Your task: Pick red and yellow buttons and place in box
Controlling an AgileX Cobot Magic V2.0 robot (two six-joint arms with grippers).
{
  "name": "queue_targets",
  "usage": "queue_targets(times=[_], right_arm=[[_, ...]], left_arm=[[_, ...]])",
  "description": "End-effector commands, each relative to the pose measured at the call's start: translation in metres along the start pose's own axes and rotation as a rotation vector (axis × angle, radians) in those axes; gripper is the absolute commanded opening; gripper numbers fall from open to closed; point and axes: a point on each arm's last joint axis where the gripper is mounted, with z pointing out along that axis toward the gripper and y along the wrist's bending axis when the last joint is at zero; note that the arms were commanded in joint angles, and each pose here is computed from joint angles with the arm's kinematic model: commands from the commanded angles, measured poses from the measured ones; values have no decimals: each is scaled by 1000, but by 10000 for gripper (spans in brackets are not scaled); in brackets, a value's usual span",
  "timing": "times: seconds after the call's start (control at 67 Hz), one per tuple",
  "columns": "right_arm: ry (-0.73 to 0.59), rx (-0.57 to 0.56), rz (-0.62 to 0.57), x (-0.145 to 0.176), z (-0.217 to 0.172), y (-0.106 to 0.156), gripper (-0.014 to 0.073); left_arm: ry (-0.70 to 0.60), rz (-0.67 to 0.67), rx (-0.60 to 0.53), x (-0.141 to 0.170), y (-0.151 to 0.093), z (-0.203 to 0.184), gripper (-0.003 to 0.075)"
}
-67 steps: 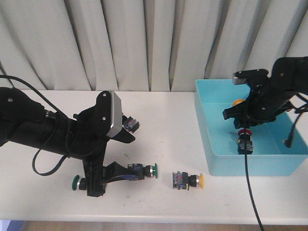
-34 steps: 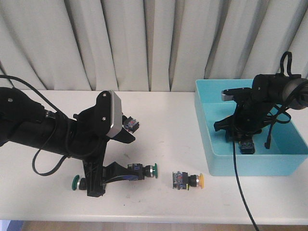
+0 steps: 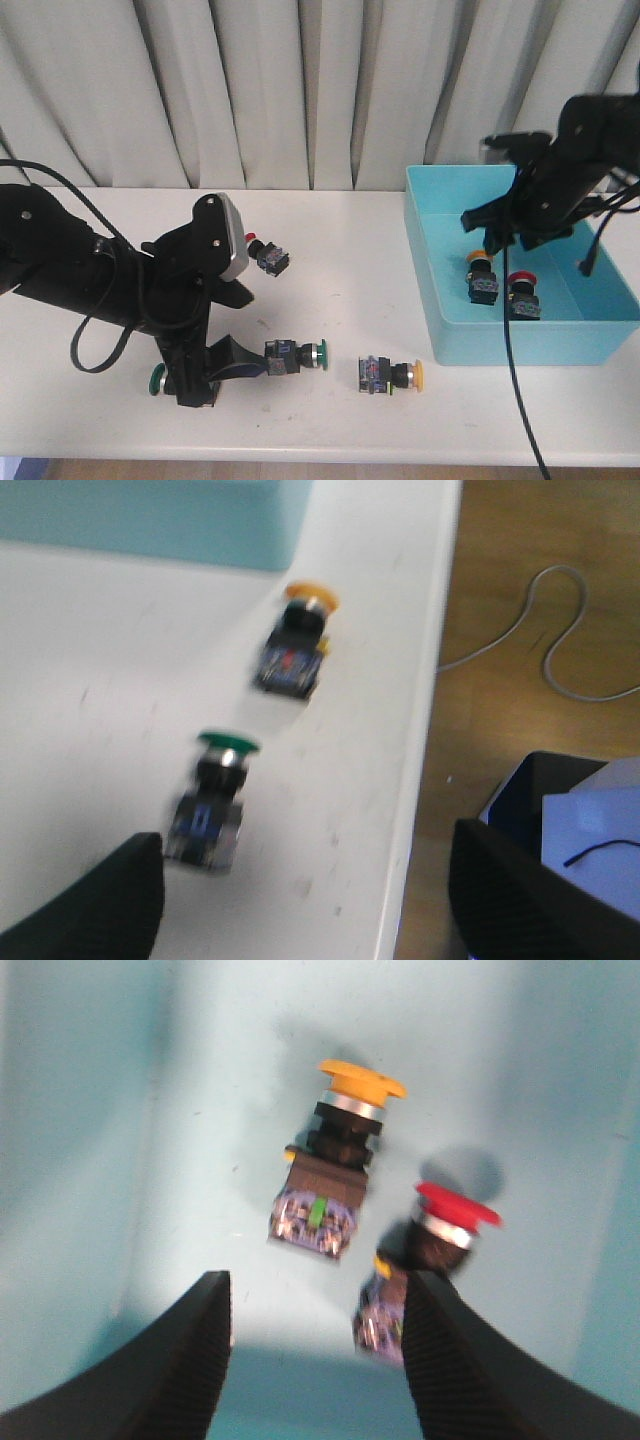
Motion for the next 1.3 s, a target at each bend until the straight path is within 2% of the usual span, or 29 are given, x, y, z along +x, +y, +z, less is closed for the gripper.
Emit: queue_targets(times=[0.0, 0.119, 0.164, 0.239, 0.433, 0.597, 0.731, 1.0, 1.075, 1.134, 1.284], right_arm=[[-115, 16, 2, 3, -61, 0, 394], [-168, 22, 0, 25, -95, 4, 394], [-173, 22, 0, 43, -106, 6, 394], [-196, 25, 0, 63, -118, 9, 394], [-290, 36, -1, 120, -148, 15, 394], [-348, 49, -7, 166, -163, 20, 394], [-376, 52, -6, 197, -167, 24, 394], [-515, 65, 9, 240, -173, 29, 366], [-538, 66, 11, 247, -172, 30, 330], [-551, 67, 11, 251, -172, 30, 282], [-545, 66, 11, 255, -168, 31, 146]], left_arm=[[-2, -85, -122, -9, 3, -22, 565], [62, -176, -224, -5, 3, -39, 565], [90, -259, -301, -3, 2, -54, 565], [93, -374, -390, -1, 0, -70, 565], [86, -555, -621, 12, -1, -108, 565], [48, -664, -709, 41, -3, -122, 565], [-46, -765, -751, 63, -14, -121, 565], [-164, -744, -771, 75, -29, -118, 558], [-183, -736, -775, 74, -28, -118, 531], [-197, -730, -778, 73, -27, -119, 481], [-214, -723, -781, 71, -27, -119, 304]])
